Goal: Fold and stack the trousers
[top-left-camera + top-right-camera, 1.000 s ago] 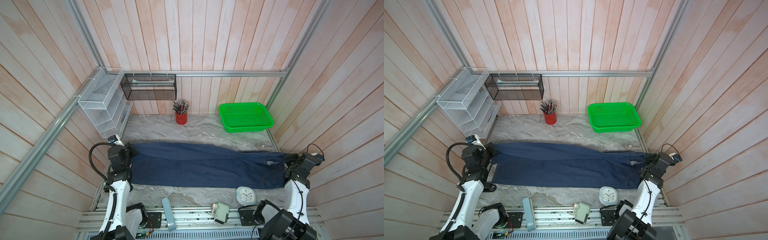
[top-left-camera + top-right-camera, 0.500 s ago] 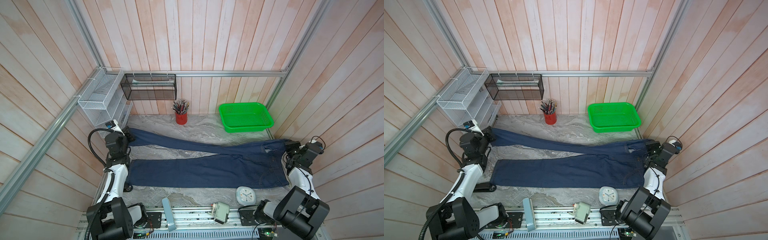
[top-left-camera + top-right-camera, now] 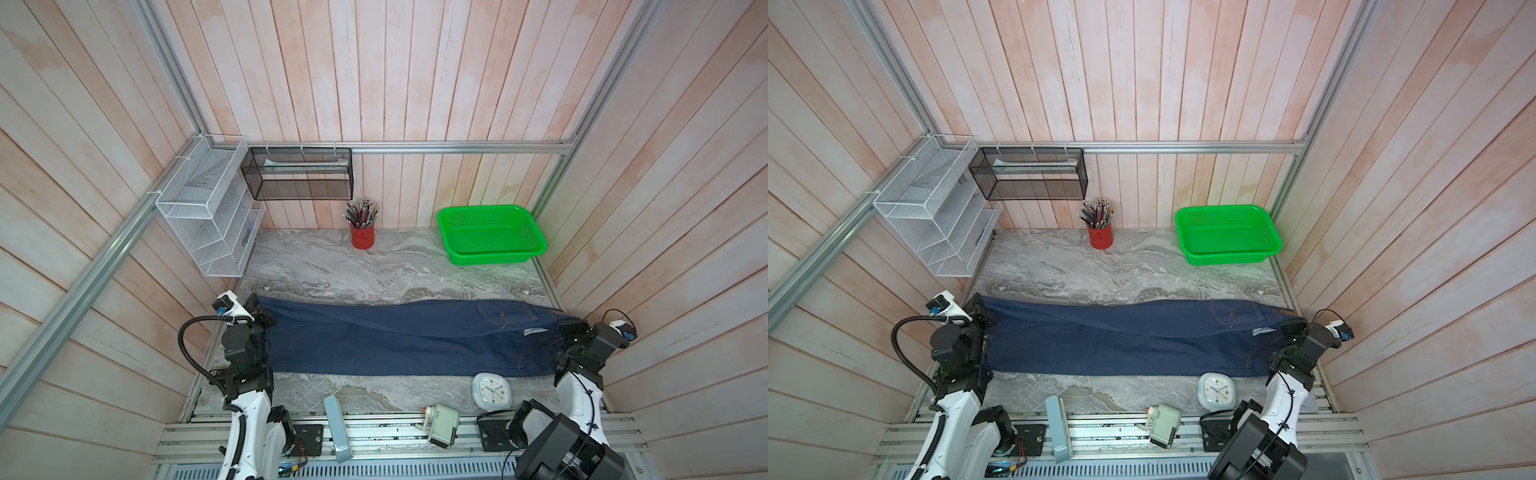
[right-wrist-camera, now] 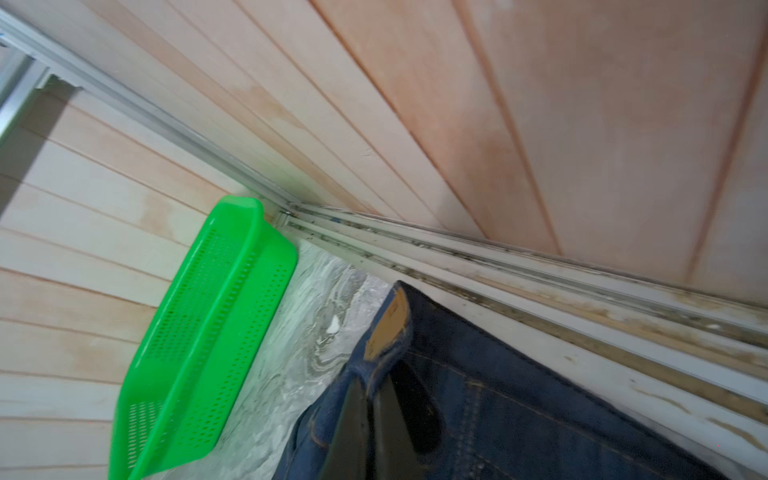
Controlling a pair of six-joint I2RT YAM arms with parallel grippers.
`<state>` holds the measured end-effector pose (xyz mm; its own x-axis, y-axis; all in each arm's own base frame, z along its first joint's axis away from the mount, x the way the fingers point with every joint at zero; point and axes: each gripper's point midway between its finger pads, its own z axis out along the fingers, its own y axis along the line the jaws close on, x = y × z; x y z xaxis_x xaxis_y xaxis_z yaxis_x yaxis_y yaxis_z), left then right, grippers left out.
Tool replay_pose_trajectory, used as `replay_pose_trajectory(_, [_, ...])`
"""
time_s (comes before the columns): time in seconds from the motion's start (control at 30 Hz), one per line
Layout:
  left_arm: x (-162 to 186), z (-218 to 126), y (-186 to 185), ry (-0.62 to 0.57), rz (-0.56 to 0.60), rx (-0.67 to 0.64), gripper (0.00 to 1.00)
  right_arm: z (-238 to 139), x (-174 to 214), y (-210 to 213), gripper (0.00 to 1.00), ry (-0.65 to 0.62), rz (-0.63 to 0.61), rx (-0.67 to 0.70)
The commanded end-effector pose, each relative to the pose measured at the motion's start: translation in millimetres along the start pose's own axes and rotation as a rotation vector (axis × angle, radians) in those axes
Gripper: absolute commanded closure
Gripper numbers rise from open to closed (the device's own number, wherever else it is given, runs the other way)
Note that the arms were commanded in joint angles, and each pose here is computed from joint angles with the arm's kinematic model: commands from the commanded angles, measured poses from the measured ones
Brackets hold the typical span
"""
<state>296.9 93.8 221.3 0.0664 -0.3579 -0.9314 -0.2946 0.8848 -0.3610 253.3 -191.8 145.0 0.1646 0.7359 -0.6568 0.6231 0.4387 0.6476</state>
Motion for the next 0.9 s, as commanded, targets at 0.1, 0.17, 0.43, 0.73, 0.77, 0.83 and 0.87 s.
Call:
replay_pose_trajectory(0.1, [9,-8,48,-0.008,-0.068,-0.251,1.0,-8,-16,-43,1.0,-0.1,-0.032,0.232])
replay_pose_trajectory(0.17, [13,-8,53,0.011,-0.061,-0.278,1.0,-9,-17,-49,1.0,-0.1,-0.05,0.264])
replay_pose_trajectory(0.43, [33,-13,59,0.043,-0.097,-0.287,1.0,-7,-16,-57,1.0,-0.078,-0.094,0.313])
replay_pose_trajectory(0.73, [31,-24,59,0.024,-0.095,-0.29,1.0,-8,-13,-66,1.0,-0.065,-0.154,0.354])
replay_pose_trajectory(0.77, [32,-24,59,0.027,-0.095,-0.289,1.0,-8,-12,-67,1.0,-0.065,-0.157,0.354])
replay_pose_trajectory(0.83, [36,-27,59,0.032,-0.095,-0.293,1.0,-8,-10,-70,1.0,-0.067,-0.161,0.358])
replay_pose_trajectory(0.87, [37,-28,60,0.031,-0.097,-0.297,1.0,-8,-9,-71,1.0,-0.066,-0.162,0.359])
